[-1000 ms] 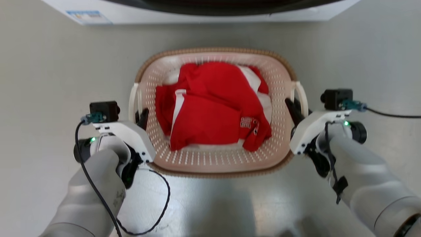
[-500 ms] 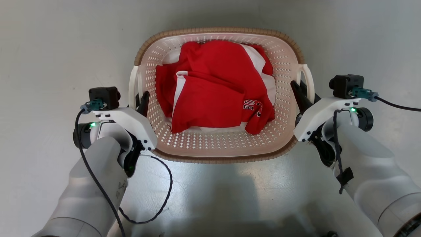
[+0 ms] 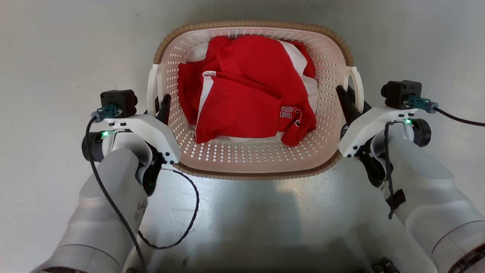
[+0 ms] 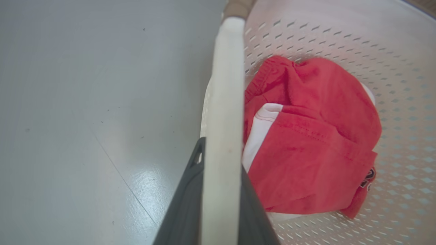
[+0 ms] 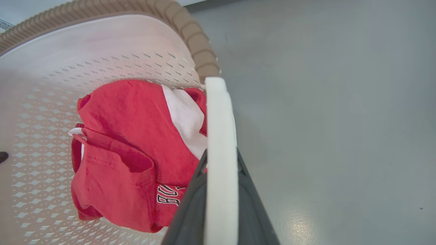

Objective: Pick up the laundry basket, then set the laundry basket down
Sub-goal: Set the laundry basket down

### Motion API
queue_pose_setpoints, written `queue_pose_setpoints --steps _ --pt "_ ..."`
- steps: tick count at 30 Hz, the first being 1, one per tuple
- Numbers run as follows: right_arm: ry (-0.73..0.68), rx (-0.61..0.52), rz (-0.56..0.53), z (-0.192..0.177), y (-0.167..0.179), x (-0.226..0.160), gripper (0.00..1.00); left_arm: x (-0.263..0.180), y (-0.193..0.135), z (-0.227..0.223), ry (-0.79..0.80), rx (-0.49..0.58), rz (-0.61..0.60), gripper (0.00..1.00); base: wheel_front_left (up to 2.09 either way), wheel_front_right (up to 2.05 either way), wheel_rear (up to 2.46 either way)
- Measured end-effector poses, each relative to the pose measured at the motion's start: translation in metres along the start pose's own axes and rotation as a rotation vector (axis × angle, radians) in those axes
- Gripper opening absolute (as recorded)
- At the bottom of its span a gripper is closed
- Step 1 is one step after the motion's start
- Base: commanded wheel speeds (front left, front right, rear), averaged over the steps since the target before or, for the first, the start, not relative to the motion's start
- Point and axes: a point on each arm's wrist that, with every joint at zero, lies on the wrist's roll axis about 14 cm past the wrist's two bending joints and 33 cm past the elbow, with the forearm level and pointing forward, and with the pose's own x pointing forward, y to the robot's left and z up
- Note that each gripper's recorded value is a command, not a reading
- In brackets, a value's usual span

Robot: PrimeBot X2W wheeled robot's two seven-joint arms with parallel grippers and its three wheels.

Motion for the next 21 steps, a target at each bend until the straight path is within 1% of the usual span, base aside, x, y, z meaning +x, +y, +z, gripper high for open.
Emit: queue_pose_setpoints --steps 6,7,8,9,10,15,21 --pt "-0.002 0.005 -0.011 -0.002 -0.004 0.002 0.0 0.005 0.001 0.002 -0.005 0.002 0.003 0.0 0.0 0.0 0.0" --pt "-0.004 0.007 -0.011 -0.002 -0.004 0.003 0.15 0.006 0.002 0.002 -0.006 0.0 0.004 0.0 0.0 0.0 0.0" --pt "-0.008 0.012 -0.013 -0.001 -0.004 0.003 0.36 0.006 0.001 0.002 -0.005 -0.003 0.002 0.35 0.0 0.0 0.0" --pt "-0.008 0.017 -0.015 -0.002 -0.004 0.003 0.95 0.006 0.002 0.001 -0.002 0.0 0.004 0.82 0.0 0.0 0.0" --pt "-0.008 0.019 -0.017 -0.002 -0.004 0.003 1.0 0.005 0.003 0.001 -0.002 0.0 0.008 1.0 0.0 0.0 0.0" --pt "0.001 0.025 -0.045 -0.005 -0.012 0.001 1.0 0.005 0.007 0.004 -0.012 -0.009 0.023 1.0 0.0 0.0 0.0" --pt "-0.011 0.022 -0.047 0.0 -0.012 -0.001 1.0 0.005 0.003 0.006 -0.019 -0.013 0.016 1.0 0.0 0.0 0.0"
